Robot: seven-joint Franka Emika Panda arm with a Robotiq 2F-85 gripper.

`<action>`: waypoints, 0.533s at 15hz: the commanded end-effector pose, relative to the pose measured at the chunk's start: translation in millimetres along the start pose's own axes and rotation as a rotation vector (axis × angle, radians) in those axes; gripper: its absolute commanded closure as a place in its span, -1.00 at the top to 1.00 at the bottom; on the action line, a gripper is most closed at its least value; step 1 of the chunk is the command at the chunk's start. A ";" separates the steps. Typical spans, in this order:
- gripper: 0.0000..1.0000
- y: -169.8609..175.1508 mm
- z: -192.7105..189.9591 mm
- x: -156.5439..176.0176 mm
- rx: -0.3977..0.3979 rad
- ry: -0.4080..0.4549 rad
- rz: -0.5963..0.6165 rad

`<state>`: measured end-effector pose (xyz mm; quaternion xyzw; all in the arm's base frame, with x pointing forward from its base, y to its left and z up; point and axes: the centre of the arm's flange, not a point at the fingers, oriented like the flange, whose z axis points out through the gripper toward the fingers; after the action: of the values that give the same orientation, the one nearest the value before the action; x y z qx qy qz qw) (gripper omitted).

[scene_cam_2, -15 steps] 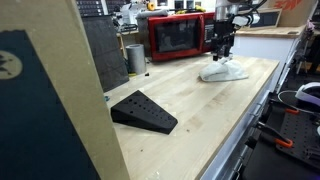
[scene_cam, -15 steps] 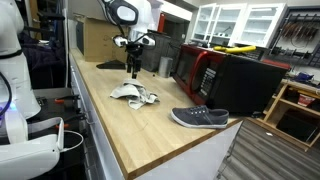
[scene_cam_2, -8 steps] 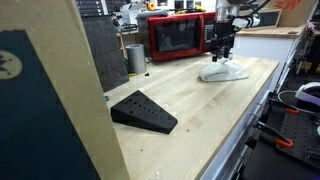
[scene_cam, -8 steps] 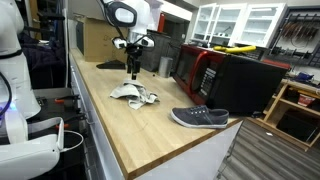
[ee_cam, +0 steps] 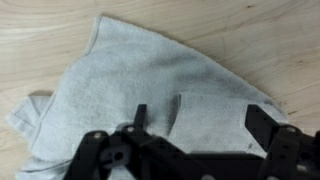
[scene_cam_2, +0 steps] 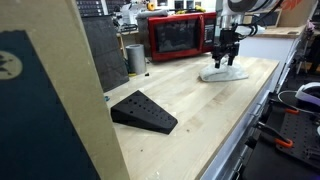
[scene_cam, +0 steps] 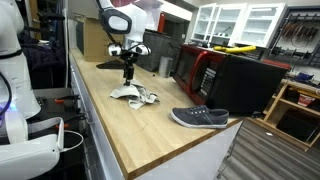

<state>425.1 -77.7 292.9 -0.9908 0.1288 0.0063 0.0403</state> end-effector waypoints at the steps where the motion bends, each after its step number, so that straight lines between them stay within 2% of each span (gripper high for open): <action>1: 1.00 3.7 18.2 2.7 0.027 0.046 0.038; 8: 1.00 -8.5 23.5 -0.1 0.084 0.060 0.070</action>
<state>429.2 -75.8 268.0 -0.9837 0.1682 -0.0128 0.0626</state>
